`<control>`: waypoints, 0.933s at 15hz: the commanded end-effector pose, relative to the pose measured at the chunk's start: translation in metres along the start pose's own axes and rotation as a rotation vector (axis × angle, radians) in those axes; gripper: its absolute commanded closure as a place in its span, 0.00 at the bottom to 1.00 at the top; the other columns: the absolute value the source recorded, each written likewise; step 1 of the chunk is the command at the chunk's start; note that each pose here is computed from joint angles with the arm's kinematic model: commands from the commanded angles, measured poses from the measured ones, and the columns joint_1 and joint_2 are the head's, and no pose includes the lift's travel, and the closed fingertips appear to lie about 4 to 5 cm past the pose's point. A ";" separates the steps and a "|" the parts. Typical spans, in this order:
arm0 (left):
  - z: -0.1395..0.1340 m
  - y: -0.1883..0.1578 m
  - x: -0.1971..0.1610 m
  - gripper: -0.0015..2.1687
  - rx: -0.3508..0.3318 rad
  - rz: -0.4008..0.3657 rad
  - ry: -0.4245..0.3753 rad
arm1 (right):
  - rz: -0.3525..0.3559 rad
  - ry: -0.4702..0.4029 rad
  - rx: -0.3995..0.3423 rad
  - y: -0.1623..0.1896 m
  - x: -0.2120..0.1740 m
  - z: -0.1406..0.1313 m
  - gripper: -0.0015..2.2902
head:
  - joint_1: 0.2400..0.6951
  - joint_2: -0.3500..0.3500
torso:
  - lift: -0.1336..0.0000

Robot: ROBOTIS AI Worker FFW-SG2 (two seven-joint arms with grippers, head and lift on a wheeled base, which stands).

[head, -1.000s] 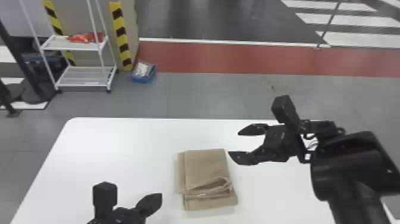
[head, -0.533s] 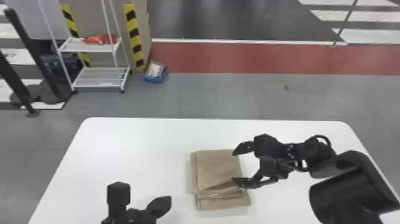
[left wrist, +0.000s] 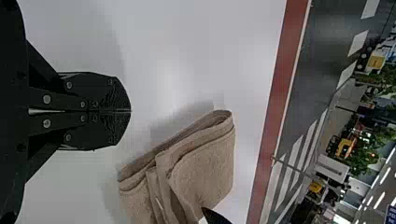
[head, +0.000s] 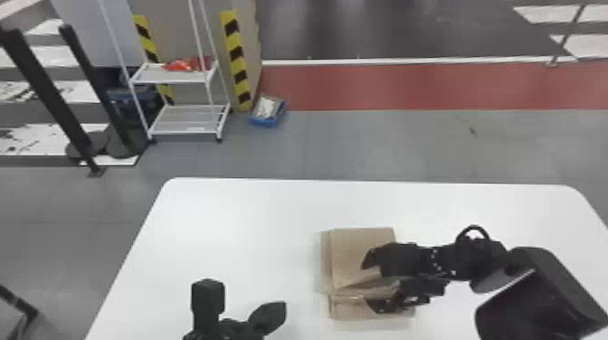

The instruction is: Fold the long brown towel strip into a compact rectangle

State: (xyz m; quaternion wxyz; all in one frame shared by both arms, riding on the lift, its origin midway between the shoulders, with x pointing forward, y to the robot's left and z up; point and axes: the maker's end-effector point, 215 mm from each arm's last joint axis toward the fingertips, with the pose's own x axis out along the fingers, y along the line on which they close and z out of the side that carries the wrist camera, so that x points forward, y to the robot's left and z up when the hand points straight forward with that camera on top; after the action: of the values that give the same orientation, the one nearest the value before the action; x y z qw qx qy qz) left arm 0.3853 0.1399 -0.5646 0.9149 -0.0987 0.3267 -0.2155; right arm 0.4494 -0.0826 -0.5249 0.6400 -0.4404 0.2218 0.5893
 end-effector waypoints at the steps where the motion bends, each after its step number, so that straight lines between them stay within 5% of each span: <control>1: 0.000 -0.003 0.001 0.64 0.001 -0.005 0.000 | 0.024 0.013 0.000 0.009 0.010 -0.002 0.20 | 1.00 0.61 | 1.00; 11: 0.001 -0.005 -0.005 0.64 -0.011 -0.027 -0.006 | -0.015 0.057 -0.012 0.005 0.033 -0.003 0.21 | 1.00 0.64 | 1.00; 14: 0.002 -0.006 -0.006 0.64 -0.010 -0.031 -0.009 | -0.030 0.063 0.004 0.002 0.035 -0.005 0.28 | 1.00 0.64 | 1.00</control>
State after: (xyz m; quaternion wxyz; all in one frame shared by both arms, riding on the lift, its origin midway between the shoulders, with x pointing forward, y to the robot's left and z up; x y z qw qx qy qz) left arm 0.3803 0.1382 -0.5585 0.9123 -0.1087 0.3231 -0.2269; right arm 0.4540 -0.0661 -0.5552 0.6394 -0.4623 0.2329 0.5685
